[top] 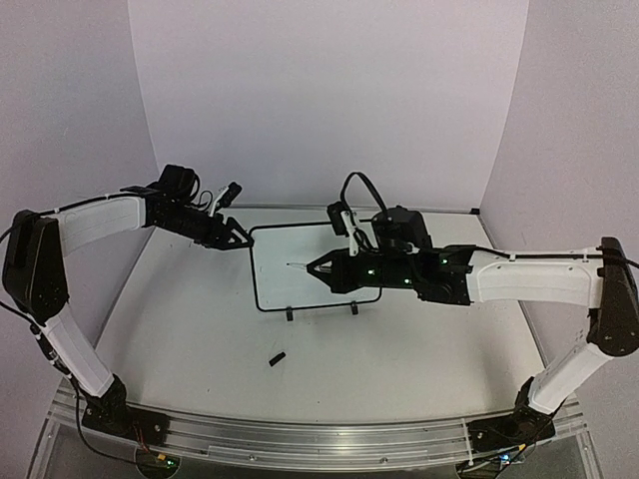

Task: Write a sentence on the whiteboard
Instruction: Hold the whiteboard at the center of the board, then write a sentence on the whiteboard.

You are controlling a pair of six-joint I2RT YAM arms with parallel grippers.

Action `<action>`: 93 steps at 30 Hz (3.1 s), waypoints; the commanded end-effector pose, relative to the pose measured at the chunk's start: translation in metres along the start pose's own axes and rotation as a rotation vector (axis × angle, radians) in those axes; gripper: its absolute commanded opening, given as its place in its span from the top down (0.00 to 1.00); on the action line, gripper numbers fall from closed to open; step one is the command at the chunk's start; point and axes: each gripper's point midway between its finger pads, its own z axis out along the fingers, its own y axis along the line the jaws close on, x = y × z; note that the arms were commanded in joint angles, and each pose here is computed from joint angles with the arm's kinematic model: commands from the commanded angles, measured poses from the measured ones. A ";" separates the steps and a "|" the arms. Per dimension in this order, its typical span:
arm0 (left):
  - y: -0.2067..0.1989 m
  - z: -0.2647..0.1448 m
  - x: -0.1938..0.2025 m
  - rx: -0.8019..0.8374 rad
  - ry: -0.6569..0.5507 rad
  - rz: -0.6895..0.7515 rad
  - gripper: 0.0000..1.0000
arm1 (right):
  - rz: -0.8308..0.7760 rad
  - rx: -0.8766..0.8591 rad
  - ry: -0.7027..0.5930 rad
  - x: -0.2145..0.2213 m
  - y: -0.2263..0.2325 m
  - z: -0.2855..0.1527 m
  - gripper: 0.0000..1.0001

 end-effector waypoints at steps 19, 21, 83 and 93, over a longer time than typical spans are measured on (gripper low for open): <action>-0.014 0.014 -0.014 0.063 -0.012 0.153 0.88 | -0.082 0.001 -0.110 -0.048 0.010 0.053 1.00; -0.014 0.014 -0.012 0.061 -0.010 0.161 0.92 | -0.083 0.014 -0.115 -0.049 0.008 0.055 1.00; -0.022 0.028 0.026 0.059 0.092 0.302 1.00 | -0.080 0.085 -0.106 -0.051 -0.030 0.086 1.00; -0.022 0.028 0.025 0.059 0.092 0.304 1.00 | -0.037 0.099 -0.037 -0.018 -0.044 0.088 1.00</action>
